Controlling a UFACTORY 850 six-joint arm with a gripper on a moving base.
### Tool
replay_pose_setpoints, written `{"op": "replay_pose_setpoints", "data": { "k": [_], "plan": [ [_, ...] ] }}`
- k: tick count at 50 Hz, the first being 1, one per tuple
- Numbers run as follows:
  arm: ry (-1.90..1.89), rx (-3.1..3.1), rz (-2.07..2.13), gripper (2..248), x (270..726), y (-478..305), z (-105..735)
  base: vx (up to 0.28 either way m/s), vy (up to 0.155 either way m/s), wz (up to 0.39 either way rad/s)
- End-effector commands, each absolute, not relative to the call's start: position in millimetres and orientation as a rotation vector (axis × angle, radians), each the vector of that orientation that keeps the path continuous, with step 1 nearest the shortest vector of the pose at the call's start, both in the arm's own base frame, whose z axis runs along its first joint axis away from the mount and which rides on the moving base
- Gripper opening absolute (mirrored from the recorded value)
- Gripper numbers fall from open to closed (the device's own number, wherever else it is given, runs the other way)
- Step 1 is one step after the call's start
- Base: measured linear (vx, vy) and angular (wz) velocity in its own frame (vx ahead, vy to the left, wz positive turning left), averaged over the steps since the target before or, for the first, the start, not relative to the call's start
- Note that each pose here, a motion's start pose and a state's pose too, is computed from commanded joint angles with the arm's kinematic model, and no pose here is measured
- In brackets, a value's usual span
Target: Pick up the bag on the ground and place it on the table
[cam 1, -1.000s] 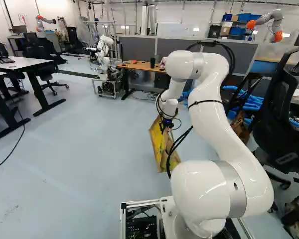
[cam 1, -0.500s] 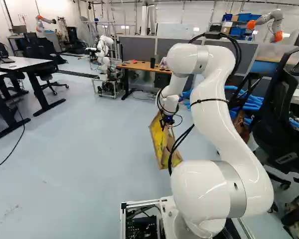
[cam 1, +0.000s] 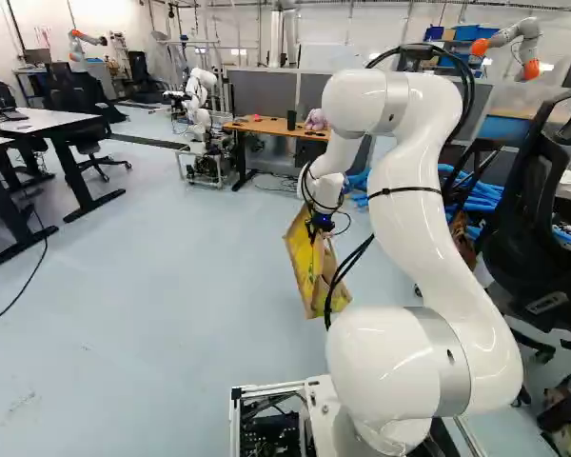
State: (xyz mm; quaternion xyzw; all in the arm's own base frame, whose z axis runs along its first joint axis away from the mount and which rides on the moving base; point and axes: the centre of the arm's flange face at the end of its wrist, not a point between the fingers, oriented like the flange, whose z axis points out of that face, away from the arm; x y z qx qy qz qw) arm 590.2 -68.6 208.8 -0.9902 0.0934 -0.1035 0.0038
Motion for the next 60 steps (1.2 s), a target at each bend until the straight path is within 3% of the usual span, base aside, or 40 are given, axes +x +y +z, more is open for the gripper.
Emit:
{"op": "replay_pose_setpoints", "data": {
  "k": [60],
  "plan": [
    [0.137, -3.153, -0.133, 22, 570, -65, 295, 0.000, 0.000, 0.000]
  ]
}}
